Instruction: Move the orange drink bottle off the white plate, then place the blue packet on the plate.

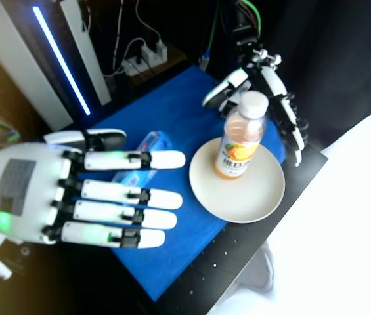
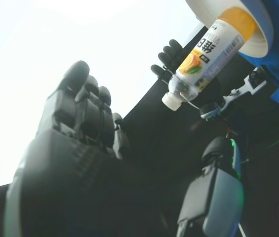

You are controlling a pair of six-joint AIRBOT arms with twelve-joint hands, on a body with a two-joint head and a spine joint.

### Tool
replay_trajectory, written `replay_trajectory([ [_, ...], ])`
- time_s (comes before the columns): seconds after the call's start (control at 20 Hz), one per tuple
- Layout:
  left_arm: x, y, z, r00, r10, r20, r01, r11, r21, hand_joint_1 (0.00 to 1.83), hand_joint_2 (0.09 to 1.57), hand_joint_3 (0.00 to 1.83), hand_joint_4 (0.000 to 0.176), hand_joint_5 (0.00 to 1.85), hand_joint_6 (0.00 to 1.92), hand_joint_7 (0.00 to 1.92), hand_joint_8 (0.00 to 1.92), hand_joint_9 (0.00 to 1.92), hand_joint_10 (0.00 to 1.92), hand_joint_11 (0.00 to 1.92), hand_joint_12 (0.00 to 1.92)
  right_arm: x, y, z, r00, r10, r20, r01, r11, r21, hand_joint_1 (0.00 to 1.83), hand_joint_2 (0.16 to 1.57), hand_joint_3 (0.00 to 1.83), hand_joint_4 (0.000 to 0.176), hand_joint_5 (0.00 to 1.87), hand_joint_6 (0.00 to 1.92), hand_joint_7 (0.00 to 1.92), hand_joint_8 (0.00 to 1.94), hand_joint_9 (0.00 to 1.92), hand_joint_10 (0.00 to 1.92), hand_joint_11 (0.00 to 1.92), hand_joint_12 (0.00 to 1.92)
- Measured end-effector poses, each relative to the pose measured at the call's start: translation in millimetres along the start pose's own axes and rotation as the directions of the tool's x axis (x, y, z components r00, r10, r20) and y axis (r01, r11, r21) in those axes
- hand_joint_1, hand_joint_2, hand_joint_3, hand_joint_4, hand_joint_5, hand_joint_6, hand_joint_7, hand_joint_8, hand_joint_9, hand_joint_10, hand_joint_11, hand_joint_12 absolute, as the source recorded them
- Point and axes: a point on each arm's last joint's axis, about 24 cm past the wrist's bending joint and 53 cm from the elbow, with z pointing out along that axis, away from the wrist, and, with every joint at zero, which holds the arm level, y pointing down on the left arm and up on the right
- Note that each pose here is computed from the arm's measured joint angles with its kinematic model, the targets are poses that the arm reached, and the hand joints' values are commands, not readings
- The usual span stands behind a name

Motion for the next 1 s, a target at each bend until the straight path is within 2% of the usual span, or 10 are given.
replay_trajectory([
  [0.15,5.3,-1.9,4,0.9999,-0.013,-0.005,0.013,0.9999,0.01,0.74,0.73,0.01,0.082,0.0,0.0,0.09,0.0,0.1,0.01,0.07,0.14,1,0.3,0,1.0,-0.003,-0.002,0.003,1.0,-0.001,0.61,0.77,0.0,0.171,0.0,0.0,0.13,0.01,0.16,0.0,0.0,0.9],
  [0.35,10.4,0.7,7,0.9995,-0.03,-0.007,0.031,0.9995,0.012,0.73,0.72,0.01,0.092,0.01,0.0,0.11,0.01,0.14,0.02,0.11,0.16,1,0.3,0,1.0,-0.003,-0.003,0.003,1.0,-0.001,0.63,0.76,0.0,0.176,0.0,0.0,0.13,0.0,0.15,0.0,0.0,0.87],
  [0.5,14.2,3.0,9,0.9989,-0.046,-0.006,0.046,0.9989,0.012,0.78,0.67,0.0,0.072,0.04,0.01,0.17,0.01,0.19,0.01,0.15,0.18,1,0.3,0,1.0,-0.003,-0.003,0.003,1.0,-0.001,0.63,0.76,0.0,0.176,0.0,0.0,0.13,0.0,0.15,0.0,0.0,0.79],
  [0.55,15.8,3.6,10,0.9987,-0.05,-0.007,0.05,0.9987,0.013,0.86,0.69,0.01,0.052,0.07,0.02,0.2,0.02,0.23,0.02,0.18,0.19,1,0.3,0,1.0,-0.002,-0.002,0.002,1.0,-0.001,0.63,0.77,0.0,0.173,0.0,0.0,0.14,0.0,0.16,0.0,0.0,0.82],
  [0.65,18.8,4.1,14,0.9979,-0.064,-0.007,0.064,0.9978,0.019,0.93,0.7,0.0,0.032,0.11,0.01,0.24,0.01,0.26,0.01,0.2,0.19,1,0.4,0,1.0,-0.002,-0.002,0.002,1.0,-0.002,0.63,0.77,0.0,0.175,0.0,0.0,0.14,0.0,0.16,0.0,0.0,0.82],
  [0.75,20.3,4.0,17,0.9969,-0.078,-0.005,0.079,0.9966,0.023,1.0,0.7,0.0,0.001,0.18,0.0,0.31,0.0,0.31,0.0,0.27,0.15,0,0.5,0,1.0,-0.002,-0.002,0.002,1.0,-0.002,0.62,0.75,0.0,0.173,0.0,0.0,0.16,0.01,0.16,0.0,0.0,0.81],
  [0.8,20.9,3.8,17,0.9966,-0.082,-0.005,0.082,0.9963,0.025,1.07,0.73,0.0,0.0,0.24,0.0,0.35,0.0,0.35,0.0,0.32,0.13,1,0.5,0,1.0,-0.003,-0.002,0.003,1.0,-0.002,0.63,0.75,0.0,0.174,0.0,0.0,0.16,0.01,0.16,0.0,0.0,0.81],
  [0.85,20.4,4.3,18,0.9963,-0.085,-0.003,0.086,0.996,0.026,1.16,0.85,0.01,0.0,0.35,0.01,0.43,0.01,0.48,0.02,0.45,0.16,0,0.6,0,1.0,-0.003,-0.002,0.003,1.0,-0.003,0.62,0.74,0.0,0.176,0.0,0.0,0.16,0.0,0.17,0.0,0.0,0.76],
  [0.95,17.0,6.2,20,0.995,-0.099,0.006,0.099,0.9948,0.024,1.31,0.99,0.0,0.0,0.65,0.02,0.71,0.02,0.82,0.03,0.76,0.27,0,1.1,0,1.0,-0.003,-0.001,0.003,1.0,-0.004,0.62,0.76,0.0,0.176,0.0,0.0,0.16,0.0,0.17,0.0,0.0,0.72],
  [1.0,15.0,7.2,21,0.9937,-0.112,0.011,0.111,0.9935,0.025,1.37,1.05,0.0,0.0,0.82,0.89,1.03,0.53,1.09,0.66,0.91,0.38,0,0.9,0,1.0,-0.002,0.0,0.002,1.0,-0.004,0.61,0.77,0.0,0.173,0.0,0.0,0.16,0.0,0.18,0.0,0.0,0.77],
])
